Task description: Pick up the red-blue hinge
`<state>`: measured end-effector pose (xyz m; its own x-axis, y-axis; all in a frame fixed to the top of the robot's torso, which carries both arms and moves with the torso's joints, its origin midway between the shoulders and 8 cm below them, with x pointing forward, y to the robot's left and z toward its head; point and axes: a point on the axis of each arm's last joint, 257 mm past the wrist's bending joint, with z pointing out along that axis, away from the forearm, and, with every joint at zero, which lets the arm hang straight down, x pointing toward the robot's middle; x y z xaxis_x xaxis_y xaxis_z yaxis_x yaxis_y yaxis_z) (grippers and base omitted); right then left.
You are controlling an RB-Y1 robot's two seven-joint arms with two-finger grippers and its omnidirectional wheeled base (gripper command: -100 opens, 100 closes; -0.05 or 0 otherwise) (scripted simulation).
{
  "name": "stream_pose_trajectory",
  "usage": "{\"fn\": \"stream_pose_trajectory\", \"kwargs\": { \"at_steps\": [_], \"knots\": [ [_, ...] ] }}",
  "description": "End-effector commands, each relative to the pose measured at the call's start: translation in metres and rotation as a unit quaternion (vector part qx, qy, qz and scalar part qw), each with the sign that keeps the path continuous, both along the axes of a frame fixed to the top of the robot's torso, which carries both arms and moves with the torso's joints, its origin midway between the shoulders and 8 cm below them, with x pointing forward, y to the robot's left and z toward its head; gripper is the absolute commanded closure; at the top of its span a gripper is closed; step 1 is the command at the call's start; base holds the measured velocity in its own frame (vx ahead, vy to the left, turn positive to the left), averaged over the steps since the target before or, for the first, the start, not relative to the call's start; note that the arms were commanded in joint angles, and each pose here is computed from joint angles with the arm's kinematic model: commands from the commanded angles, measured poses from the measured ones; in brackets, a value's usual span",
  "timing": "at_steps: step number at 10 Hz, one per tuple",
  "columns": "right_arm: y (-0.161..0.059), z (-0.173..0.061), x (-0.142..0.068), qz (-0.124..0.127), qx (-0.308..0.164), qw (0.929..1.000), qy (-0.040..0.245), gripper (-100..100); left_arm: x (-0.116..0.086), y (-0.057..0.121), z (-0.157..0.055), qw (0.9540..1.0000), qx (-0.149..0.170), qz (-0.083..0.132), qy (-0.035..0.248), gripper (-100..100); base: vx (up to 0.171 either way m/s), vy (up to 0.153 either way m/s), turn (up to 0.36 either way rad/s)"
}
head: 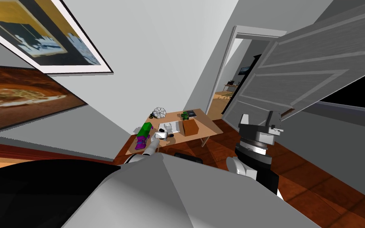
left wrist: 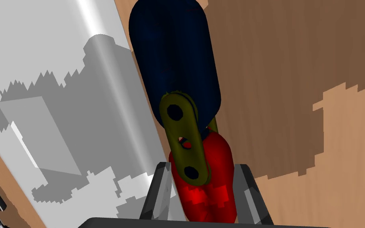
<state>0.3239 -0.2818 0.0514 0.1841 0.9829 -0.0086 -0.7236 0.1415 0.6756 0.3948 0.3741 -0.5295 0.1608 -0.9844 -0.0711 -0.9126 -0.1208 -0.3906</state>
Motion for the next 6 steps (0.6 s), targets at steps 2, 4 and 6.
{"fn": "stream_pose_trajectory", "kwargs": {
  "at_steps": [2,4,6],
  "knots": [
    [0.0,0.0,0.0,0.0,0.0,1.0,0.0,0,0.0,0.0,0.0,1.0,0.0,0.0,0.0,0,0.0,0.0,0.0],
    [0.0,0.0,0.0,0.0,0.0,1.0,0.0,0,0.004,0.003,0.01,1.0,0.001,-0.001,0.0,100,-0.033,-0.018,0.004],
    [0.0,0.0,0.0,0.0,0.0,1.0,0.0,0,0.007,0.005,0.019,1.0,0.001,-0.002,0.0,100,-0.044,-0.024,0.005]
  ]
}}
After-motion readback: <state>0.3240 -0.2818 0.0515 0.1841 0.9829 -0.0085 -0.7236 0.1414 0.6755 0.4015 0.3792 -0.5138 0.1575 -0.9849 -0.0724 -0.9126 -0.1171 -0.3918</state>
